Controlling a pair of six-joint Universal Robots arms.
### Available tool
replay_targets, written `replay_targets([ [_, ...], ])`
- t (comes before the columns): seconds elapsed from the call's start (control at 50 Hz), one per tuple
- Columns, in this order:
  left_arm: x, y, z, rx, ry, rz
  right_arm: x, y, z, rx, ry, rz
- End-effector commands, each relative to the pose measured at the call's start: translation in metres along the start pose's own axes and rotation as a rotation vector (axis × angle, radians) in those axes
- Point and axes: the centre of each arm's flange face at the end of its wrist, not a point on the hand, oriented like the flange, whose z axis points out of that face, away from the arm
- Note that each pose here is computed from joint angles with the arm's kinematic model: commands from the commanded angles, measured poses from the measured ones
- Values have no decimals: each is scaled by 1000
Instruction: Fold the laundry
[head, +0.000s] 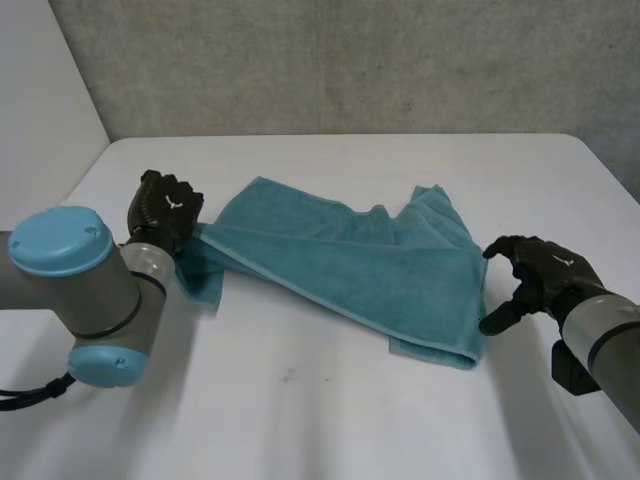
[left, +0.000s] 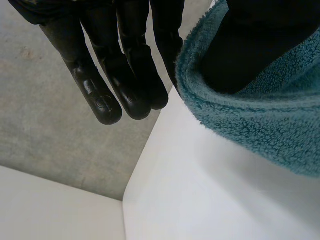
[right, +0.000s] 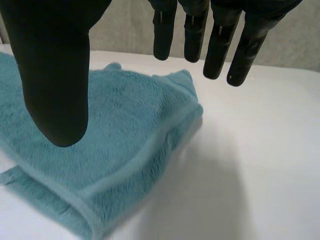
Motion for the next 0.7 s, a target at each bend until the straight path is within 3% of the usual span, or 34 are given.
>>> replay_targets([
  [0.02,-12,10,8,-26,-34,-5,1,21,-9,-82,-21,-105],
  [0.14,-12,11,8,-28,-32,-5,-4,34,-9,-79,-67,-185],
  [0.7,-8,14,4,-38,-16,-5,-20,65,39,-91,-139,-228],
])
